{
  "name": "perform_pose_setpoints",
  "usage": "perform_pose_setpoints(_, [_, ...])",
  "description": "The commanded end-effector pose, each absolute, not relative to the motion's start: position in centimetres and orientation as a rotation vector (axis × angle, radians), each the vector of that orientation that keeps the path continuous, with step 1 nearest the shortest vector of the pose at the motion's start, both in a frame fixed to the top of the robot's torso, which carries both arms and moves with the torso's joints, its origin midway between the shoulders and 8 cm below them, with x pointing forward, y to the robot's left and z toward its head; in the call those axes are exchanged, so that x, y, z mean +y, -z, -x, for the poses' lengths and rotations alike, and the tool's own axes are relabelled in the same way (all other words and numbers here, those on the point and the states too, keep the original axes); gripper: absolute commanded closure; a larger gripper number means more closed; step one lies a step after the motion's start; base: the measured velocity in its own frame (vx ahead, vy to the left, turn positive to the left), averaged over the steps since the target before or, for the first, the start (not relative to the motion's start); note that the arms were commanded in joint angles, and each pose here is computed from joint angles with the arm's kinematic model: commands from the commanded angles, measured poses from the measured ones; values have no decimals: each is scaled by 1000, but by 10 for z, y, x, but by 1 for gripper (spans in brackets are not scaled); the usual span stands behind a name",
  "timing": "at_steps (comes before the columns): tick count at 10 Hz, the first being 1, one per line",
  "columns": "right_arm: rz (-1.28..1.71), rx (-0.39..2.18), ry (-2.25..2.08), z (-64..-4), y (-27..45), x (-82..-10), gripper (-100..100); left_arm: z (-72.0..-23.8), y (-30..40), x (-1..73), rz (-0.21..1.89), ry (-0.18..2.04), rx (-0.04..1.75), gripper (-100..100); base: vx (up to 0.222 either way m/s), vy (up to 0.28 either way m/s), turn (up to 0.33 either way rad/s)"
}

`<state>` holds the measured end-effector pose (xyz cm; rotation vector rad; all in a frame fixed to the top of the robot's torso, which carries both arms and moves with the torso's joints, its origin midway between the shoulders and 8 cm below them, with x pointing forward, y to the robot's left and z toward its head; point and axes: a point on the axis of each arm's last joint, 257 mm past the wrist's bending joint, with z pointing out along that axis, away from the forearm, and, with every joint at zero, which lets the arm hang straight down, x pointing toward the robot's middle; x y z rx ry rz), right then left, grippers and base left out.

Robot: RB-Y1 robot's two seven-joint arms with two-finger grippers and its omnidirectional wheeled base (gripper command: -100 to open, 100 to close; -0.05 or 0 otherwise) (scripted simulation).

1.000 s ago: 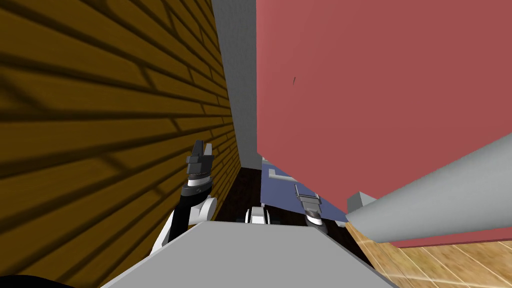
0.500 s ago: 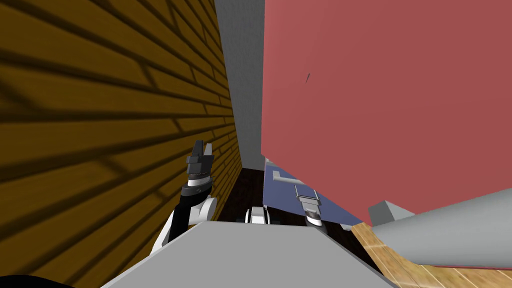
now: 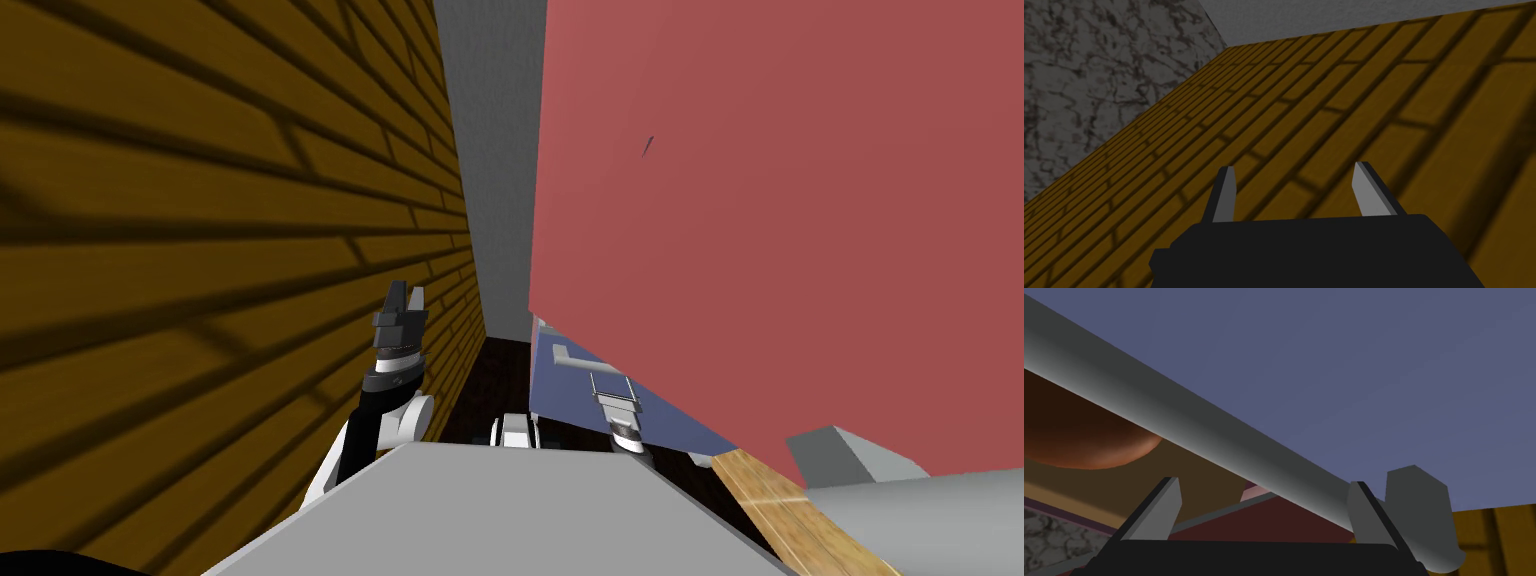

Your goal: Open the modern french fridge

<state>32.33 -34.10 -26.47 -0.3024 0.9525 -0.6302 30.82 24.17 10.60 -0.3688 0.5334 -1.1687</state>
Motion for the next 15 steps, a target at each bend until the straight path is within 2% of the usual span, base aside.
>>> perform_pose_setpoints(1, [335,972,710,-324,275,-344,-100,-308,-106,242,369,1169,533,0,31,83,12])
perform_pose_setpoints(15, [435,990,1020,-320,296,-337,-100,-308,-106,242,369,1169,533,0,34,59,-2])
